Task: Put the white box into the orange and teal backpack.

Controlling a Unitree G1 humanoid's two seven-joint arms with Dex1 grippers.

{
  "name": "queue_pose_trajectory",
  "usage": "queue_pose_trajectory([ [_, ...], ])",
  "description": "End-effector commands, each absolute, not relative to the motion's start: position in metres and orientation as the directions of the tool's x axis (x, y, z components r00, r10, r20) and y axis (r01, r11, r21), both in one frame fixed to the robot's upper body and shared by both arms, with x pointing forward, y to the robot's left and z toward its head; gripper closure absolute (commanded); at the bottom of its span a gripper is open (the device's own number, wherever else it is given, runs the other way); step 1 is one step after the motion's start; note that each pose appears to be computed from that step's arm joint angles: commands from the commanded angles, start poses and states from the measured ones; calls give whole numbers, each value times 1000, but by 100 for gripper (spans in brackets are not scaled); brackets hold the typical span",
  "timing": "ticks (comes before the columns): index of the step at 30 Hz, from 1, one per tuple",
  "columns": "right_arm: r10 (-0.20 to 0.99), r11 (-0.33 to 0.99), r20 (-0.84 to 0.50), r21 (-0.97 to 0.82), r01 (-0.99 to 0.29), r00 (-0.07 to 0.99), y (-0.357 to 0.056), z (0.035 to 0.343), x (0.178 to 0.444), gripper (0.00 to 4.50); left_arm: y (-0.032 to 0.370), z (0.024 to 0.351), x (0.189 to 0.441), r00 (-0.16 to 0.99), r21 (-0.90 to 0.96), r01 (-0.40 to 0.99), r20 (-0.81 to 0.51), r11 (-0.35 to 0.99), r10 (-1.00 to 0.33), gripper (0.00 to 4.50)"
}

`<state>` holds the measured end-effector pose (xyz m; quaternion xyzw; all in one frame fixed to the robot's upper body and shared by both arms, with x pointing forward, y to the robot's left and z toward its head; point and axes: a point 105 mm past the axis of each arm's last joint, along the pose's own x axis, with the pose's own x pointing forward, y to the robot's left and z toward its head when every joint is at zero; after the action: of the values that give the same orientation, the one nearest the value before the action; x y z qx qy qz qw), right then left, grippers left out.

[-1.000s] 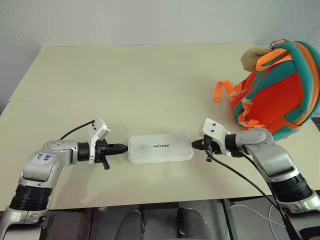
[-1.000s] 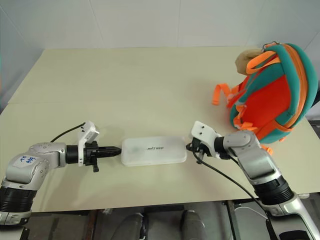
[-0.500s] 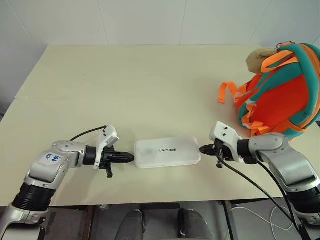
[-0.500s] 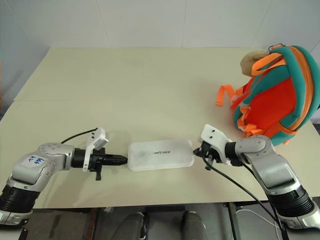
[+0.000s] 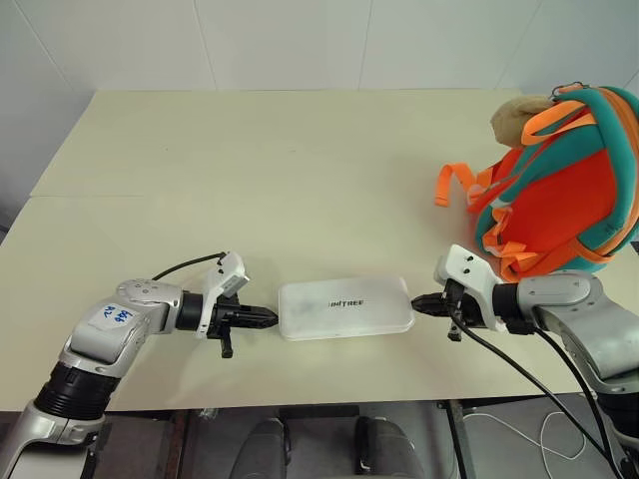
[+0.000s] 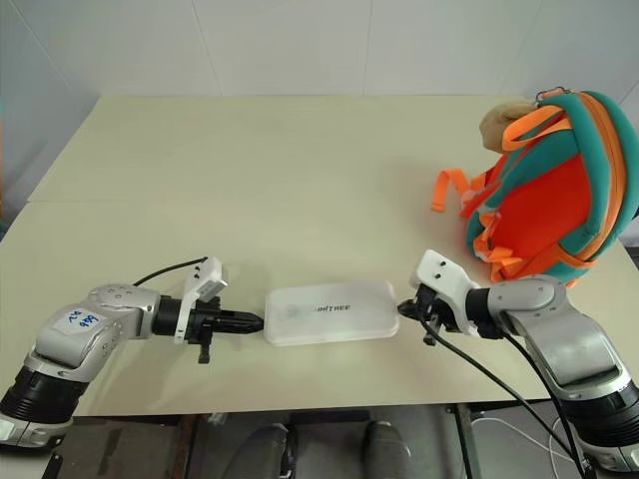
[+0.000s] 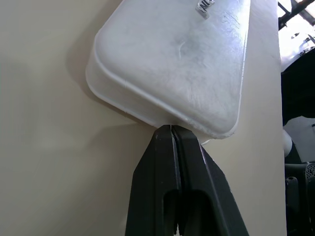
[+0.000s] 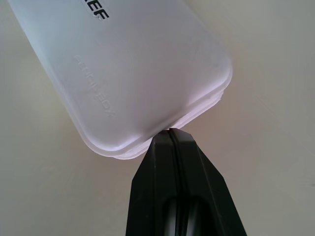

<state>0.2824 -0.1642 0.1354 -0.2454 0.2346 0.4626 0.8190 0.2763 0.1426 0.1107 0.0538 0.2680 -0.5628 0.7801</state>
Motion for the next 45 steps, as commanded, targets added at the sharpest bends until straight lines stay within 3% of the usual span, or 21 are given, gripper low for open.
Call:
queue_pose_trajectory([
  [1,584,470,-627,-258,-844,516,-177,133,290,450,144,120,283,274,-162,908,-468,387,-840,448],
  [9,457,519,-632,-382,-765,626,-213,137,309,450,161,139,297,428,-110,856,-396,505,-812,448],
  [11,432,527,-616,-420,-739,659,-219,142,317,414,167,152,306,488,-119,829,-326,547,-810,450],
  [17,426,540,-580,-452,-710,694,-219,151,331,222,170,164,313,529,-220,774,-289,593,-798,299],
  [22,439,539,-570,-451,-711,694,-213,148,332,46,164,162,302,459,-325,773,-306,545,-834,141],
  [24,441,540,-569,-449,-712,694,-211,147,332,0,163,164,299,437,-424,737,-295,526,-850,82],
  [25,442,542,-568,-448,-711,695,-211,147,332,0,165,164,299,432,-482,701,-301,526,-850,53],
  [35,447,554,-554,-445,-703,702,-208,145,332,0,164,152,286,254,-777,468,-338,421,-906,53],
  [43,453,559,-547,-441,-702,704,-204,143,333,0,158,143,288,239,-810,405,-354,424,-904,53],
  [45,454,560,-546,-441,-702,705,-203,143,333,0,154,141,289,233,-816,396,-354,421,-906,18],
])
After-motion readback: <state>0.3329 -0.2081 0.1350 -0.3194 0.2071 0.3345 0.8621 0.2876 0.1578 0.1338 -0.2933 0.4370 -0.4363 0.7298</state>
